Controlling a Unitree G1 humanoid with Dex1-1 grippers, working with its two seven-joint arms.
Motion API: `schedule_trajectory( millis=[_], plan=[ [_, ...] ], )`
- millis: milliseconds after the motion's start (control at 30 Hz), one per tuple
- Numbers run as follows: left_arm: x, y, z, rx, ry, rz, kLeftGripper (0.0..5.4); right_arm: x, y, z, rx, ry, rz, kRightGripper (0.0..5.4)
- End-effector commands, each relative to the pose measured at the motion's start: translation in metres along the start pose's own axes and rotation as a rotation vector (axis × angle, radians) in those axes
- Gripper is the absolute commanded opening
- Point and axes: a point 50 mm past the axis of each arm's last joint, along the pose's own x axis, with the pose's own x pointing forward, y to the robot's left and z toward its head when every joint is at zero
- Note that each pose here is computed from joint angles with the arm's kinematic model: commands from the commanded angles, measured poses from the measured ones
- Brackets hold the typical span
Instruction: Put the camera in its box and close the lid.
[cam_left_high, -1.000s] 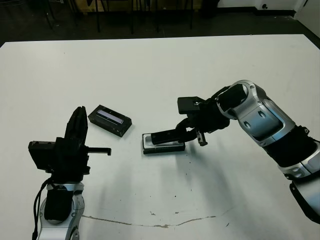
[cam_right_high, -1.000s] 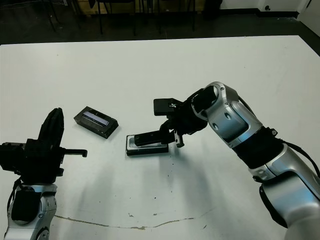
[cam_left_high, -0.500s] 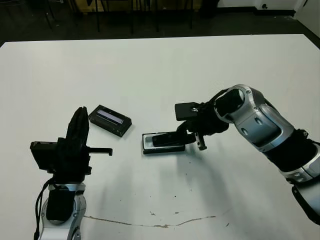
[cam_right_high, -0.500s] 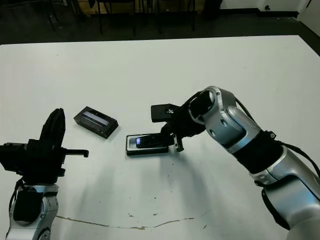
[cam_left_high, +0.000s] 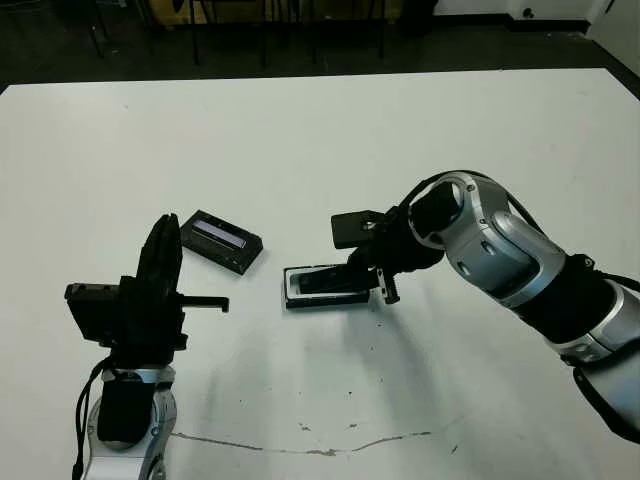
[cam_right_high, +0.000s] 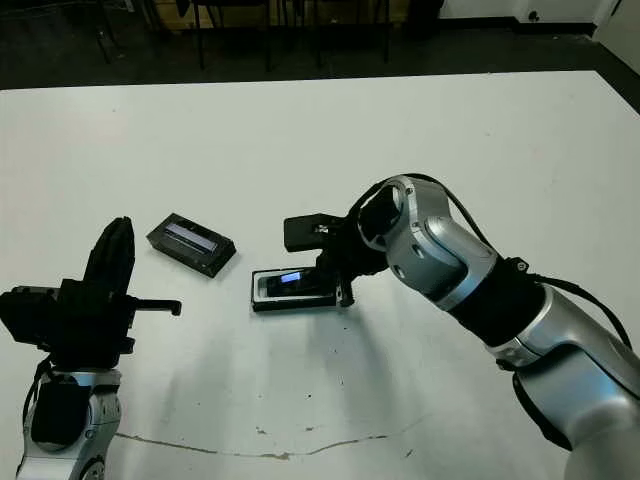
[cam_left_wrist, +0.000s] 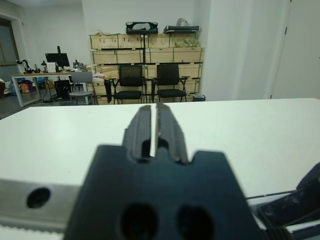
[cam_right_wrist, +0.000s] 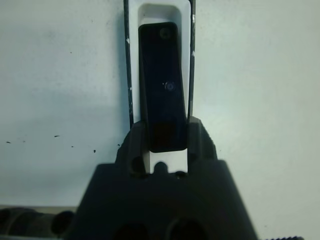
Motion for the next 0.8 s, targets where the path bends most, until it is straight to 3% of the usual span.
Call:
schedule_trajectory(
  millis=[33,400,700,800],
  plan=[
    [-0.012,0.001,-0.012,-0.004,0.08,0.021,0.0,0.014,0.008,0.006,0.013,0.013,0.063,0.52],
    [-0.014,0.0,-0.013,-0.019,0.084,0.032,0.0,0.015,0.009,0.021,-0.08,-0.025,0.081,0.52],
    [-0.014,0.001,-0.014,-0.012,0.087,0.036,0.0,0.015,0.009,0.016,-0.038,-0.07,0.137,0.52],
    [-0.014,0.001,-0.014,-0.012,0.089,0.04,0.0,0.006,0.005,0.012,-0.11,-0.076,0.152,0.89]
  ],
)
